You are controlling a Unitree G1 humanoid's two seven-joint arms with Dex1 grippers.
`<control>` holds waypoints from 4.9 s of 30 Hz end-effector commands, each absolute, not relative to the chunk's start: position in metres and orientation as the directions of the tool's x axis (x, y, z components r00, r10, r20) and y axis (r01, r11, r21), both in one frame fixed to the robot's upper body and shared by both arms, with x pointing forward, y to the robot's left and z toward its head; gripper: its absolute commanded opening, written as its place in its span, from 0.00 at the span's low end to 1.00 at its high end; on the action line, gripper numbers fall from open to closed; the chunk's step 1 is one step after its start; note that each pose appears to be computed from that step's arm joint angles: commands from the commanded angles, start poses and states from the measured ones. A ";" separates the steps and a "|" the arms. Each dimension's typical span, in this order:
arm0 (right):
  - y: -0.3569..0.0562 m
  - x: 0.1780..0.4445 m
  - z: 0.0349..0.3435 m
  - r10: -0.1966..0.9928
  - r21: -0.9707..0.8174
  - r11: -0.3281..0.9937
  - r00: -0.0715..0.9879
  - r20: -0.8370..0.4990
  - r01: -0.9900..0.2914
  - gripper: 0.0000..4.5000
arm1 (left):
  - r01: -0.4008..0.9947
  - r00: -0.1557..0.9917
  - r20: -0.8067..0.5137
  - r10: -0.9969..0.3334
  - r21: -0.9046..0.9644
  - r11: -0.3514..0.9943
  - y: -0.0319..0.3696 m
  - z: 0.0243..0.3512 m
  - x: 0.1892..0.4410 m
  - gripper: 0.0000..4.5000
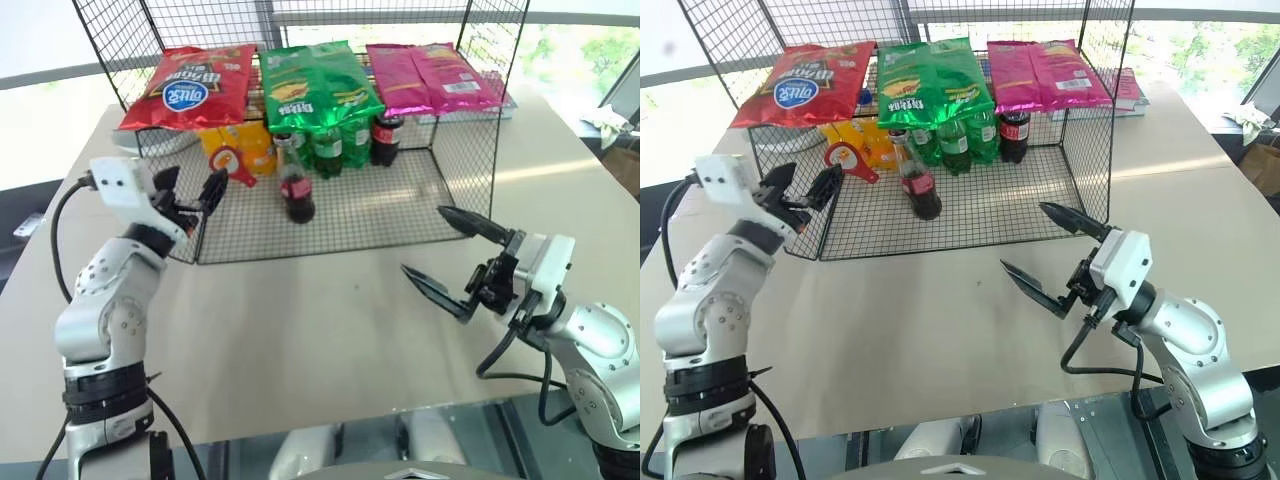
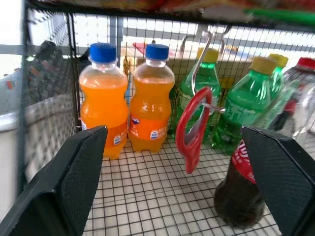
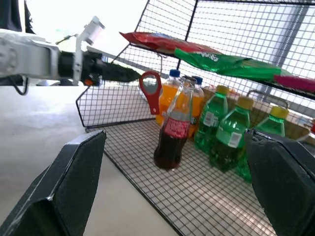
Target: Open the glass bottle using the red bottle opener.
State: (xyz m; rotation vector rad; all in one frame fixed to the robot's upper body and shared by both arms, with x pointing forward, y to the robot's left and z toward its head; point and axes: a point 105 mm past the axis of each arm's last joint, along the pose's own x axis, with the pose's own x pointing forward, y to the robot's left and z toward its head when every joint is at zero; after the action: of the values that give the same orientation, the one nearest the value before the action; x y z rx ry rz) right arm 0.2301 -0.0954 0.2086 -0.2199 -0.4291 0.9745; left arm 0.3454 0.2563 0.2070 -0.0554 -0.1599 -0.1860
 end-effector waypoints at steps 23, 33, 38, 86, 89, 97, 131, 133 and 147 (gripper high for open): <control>-0.100 0.234 0.215 0.788 -0.388 0.615 0.543 0.289 -0.686 1.00 | 0.475 0.836 0.228 -0.499 0.154 0.866 0.245 0.224 0.337 0.00; -0.094 0.238 0.204 0.807 -0.332 0.590 0.548 0.221 -0.736 1.00 | 0.628 0.751 0.187 -0.633 0.094 0.773 0.240 0.225 0.318 0.00; -0.088 0.242 0.201 0.820 -0.301 0.571 0.543 0.179 -0.764 1.00 | 0.612 0.763 0.232 -0.603 0.043 0.790 0.247 0.235 0.316 0.00; -0.042 0.238 0.214 0.938 0.171 0.247 0.280 0.204 -0.954 1.00 | 0.856 0.442 0.226 -0.868 -0.395 0.332 0.186 0.231 0.246 0.00; -0.032 0.244 0.215 0.942 0.259 0.188 0.248 0.226 -0.947 1.00 | 0.867 0.426 0.250 -0.869 -0.389 0.313 0.171 0.230 0.246 0.00; -0.008 0.244 0.213 0.971 0.347 0.055 0.131 0.200 -0.936 1.00 | 0.890 0.387 0.253 -0.887 -0.354 0.287 0.150 0.230 0.240 0.00; -0.006 0.243 0.218 0.978 0.380 -0.019 0.063 0.201 -0.925 0.01 | 0.919 0.329 0.186 -0.926 -0.289 0.268 0.140 0.228 0.233 0.00; -0.006 0.242 0.217 0.979 0.382 -0.021 0.059 0.196 -0.924 0.01 | 0.920 0.325 0.177 -0.929 -0.286 0.268 0.141 0.226 0.232 0.00; -0.034 0.261 0.196 0.950 0.436 0.157 0.256 0.178 -0.886 0.00 | 0.583 0.812 0.120 -0.571 -0.134 0.801 0.223 0.200 0.292 0.99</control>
State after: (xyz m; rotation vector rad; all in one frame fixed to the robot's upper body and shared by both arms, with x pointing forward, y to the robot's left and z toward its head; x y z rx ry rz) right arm 0.2591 -0.0309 0.1847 0.5029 0.2161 1.3311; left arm 0.2796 0.2157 0.1965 -0.2585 -0.0335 -0.7174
